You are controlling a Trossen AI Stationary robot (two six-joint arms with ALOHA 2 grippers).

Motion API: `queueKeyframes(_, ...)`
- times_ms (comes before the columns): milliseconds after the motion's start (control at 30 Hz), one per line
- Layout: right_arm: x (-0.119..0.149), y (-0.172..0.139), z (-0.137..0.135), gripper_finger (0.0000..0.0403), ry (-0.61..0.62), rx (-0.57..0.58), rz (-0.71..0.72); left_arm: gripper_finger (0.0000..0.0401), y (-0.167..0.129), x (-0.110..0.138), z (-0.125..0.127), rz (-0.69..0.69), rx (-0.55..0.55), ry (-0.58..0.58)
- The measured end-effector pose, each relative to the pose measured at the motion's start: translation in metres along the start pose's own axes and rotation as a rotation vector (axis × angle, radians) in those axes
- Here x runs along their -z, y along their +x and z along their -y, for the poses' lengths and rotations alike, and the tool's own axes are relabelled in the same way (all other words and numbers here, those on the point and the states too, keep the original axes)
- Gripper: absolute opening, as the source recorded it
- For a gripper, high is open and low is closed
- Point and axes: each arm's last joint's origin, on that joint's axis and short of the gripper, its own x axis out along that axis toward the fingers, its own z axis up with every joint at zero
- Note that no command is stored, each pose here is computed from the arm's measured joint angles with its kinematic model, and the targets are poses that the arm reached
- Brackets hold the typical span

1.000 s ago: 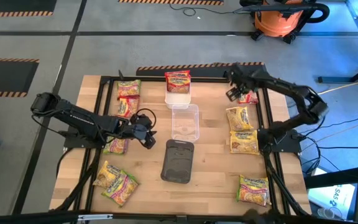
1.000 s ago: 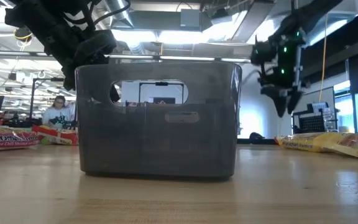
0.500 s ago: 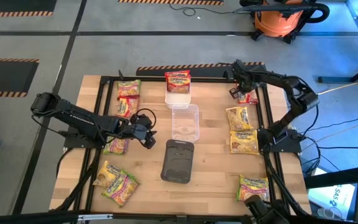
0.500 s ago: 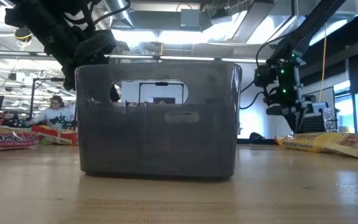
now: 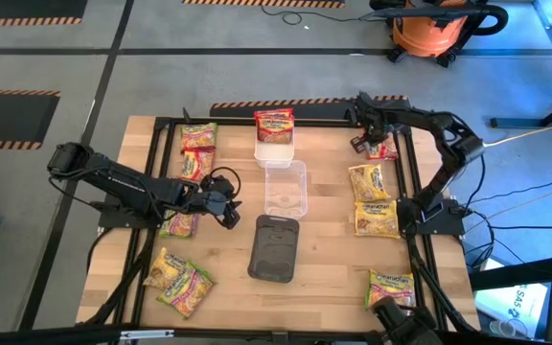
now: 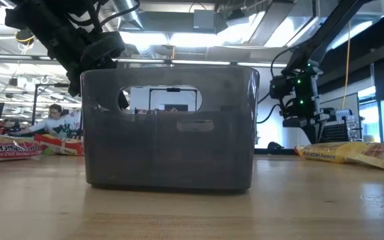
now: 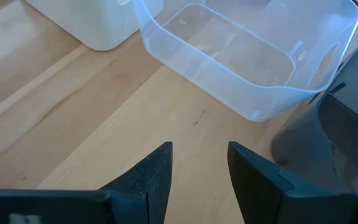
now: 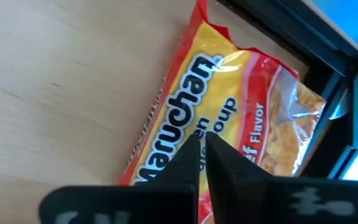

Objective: Sort Maruchan noodles
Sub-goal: Put the red noodle pack into the white bin

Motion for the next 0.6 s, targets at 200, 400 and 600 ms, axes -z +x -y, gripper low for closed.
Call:
queueKeyframes(200, -0.004, 0.003, -0.003, 0.0002, 0.001, -0.047, -0.010, 0.0149, 0.000, 0.000, 0.000, 0.000, 0.000, 0.000)
queueKeyframes(400, -0.008, 0.003, -0.007, 0.0001, -0.006, -0.092, 0.032, 0.0149, 0.000, 0.000, 0.000, 0.000, 0.000, 0.001)
queueKeyframes(600, -0.014, -0.002, -0.022, 0.0001, -0.056, -0.188, 0.096, 0.0149, 0.000, 0.000, 0.000, 0.006, -0.002, 0.025)
